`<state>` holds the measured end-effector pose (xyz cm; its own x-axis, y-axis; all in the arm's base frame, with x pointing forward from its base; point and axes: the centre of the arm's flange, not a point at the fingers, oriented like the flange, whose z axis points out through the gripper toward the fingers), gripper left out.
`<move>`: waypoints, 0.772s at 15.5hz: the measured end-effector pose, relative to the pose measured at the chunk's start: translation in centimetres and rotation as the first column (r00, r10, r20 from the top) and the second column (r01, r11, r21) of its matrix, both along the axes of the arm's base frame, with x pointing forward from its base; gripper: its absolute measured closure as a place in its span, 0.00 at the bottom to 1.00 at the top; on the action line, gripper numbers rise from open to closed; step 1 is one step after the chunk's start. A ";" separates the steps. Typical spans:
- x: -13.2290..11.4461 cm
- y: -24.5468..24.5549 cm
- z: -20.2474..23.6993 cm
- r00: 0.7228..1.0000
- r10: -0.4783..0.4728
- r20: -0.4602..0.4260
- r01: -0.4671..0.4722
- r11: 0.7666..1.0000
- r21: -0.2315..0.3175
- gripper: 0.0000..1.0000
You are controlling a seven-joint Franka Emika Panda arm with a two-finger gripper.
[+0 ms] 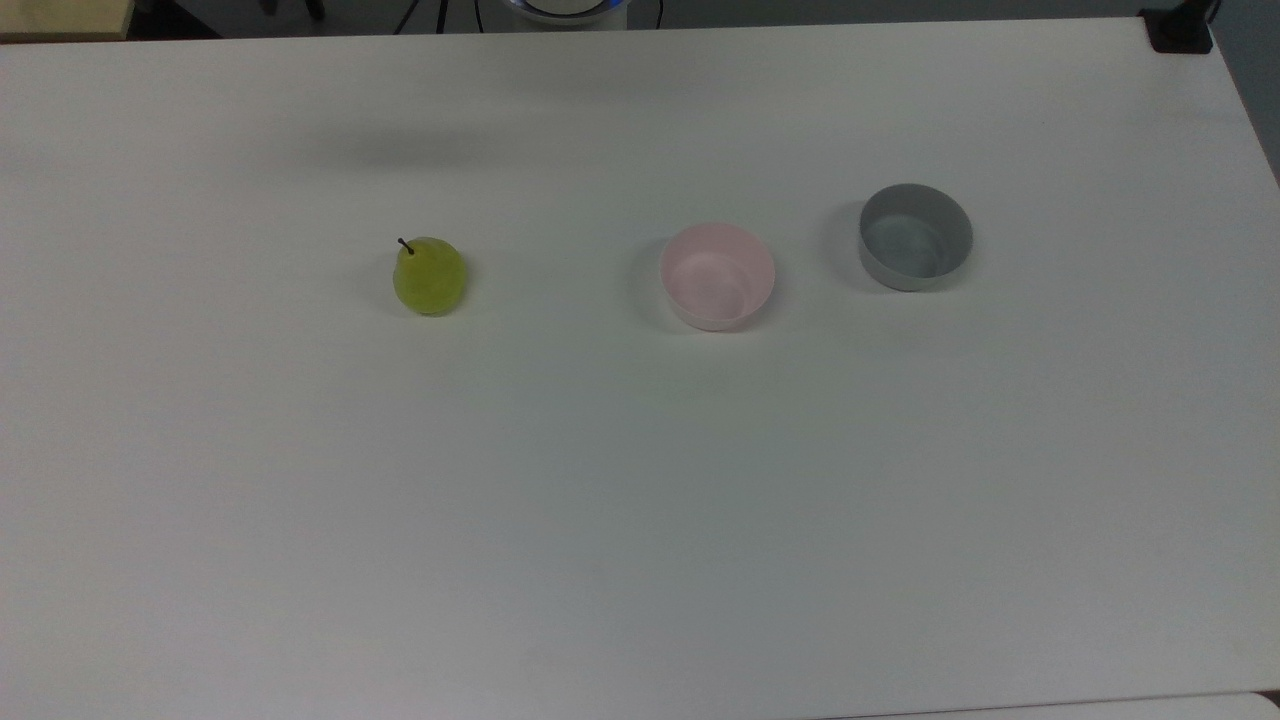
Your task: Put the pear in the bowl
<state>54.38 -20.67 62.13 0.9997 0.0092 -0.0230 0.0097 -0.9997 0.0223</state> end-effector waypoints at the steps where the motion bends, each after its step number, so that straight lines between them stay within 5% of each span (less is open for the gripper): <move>1: 0.1 0.2 -0.2 1.000 0.013 -0.007 -0.013 1.000 0.002 0.00; 12: 0.7 1.9 -0.4 0.995 0.091 -0.035 -0.091 0.996 0.003 0.00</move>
